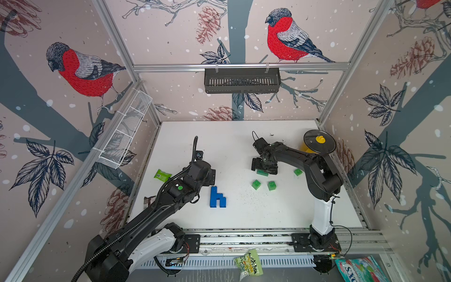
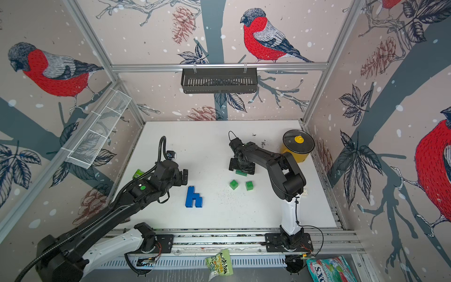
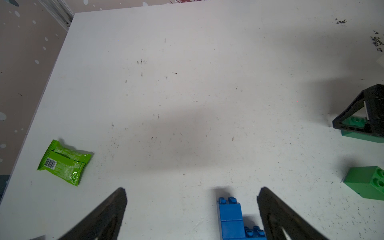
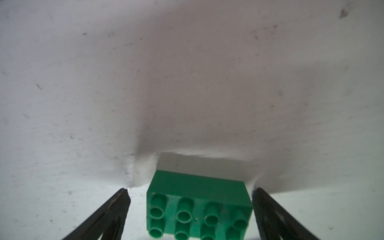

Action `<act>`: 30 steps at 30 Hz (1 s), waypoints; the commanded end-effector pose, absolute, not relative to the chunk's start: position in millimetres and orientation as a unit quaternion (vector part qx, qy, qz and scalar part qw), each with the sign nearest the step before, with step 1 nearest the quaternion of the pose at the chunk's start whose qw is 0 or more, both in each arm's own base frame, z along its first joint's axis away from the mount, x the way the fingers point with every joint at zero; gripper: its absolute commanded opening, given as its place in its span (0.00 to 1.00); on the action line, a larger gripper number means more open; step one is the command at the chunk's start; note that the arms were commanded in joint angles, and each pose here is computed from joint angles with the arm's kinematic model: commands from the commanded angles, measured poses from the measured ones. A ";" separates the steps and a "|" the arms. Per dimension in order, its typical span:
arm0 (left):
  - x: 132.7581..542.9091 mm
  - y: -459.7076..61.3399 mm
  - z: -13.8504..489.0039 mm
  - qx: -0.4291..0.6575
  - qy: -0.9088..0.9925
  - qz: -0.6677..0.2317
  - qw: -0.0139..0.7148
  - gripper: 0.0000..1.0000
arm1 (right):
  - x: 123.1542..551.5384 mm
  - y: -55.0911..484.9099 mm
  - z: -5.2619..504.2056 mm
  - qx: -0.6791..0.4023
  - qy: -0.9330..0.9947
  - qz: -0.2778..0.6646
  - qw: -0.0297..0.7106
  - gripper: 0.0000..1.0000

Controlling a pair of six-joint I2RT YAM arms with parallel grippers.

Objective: Assemble the letter h with lego
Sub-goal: Pick up the lego brick from the center of the board.

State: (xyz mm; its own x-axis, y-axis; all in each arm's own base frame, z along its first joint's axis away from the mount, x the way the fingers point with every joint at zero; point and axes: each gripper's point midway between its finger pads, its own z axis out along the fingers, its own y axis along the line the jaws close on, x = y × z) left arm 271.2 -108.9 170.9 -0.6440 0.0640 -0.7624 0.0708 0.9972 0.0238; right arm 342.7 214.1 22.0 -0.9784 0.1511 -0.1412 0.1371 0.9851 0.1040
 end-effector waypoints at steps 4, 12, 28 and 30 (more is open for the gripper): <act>274.2 -106.2 173.0 0.030 0.904 0.001 0.426 0.98 | 340.8 209.7 17.8 0.072 0.995 0.030 0.069 0.84; 274.6 -106.4 171.9 0.031 0.905 0.002 0.424 0.98 | 339.3 207.8 15.8 0.072 0.995 0.024 0.067 0.72; 274.8 -105.7 171.8 0.030 0.905 0.003 0.424 0.98 | 339.1 196.4 39.7 0.056 0.993 -0.018 0.100 0.46; 274.8 -105.7 171.8 0.030 0.905 0.003 0.424 0.98 | 338.7 193.9 48.3 0.051 0.992 -0.030 0.110 0.44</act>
State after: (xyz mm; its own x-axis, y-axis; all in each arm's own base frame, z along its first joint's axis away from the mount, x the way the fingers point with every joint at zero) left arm 272.3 -107.7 168.4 -0.6503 0.0649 -0.7569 0.0658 0.9974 0.0289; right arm 341.8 206.0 38.1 -0.9721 0.1244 -0.1987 0.1216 0.9922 0.0265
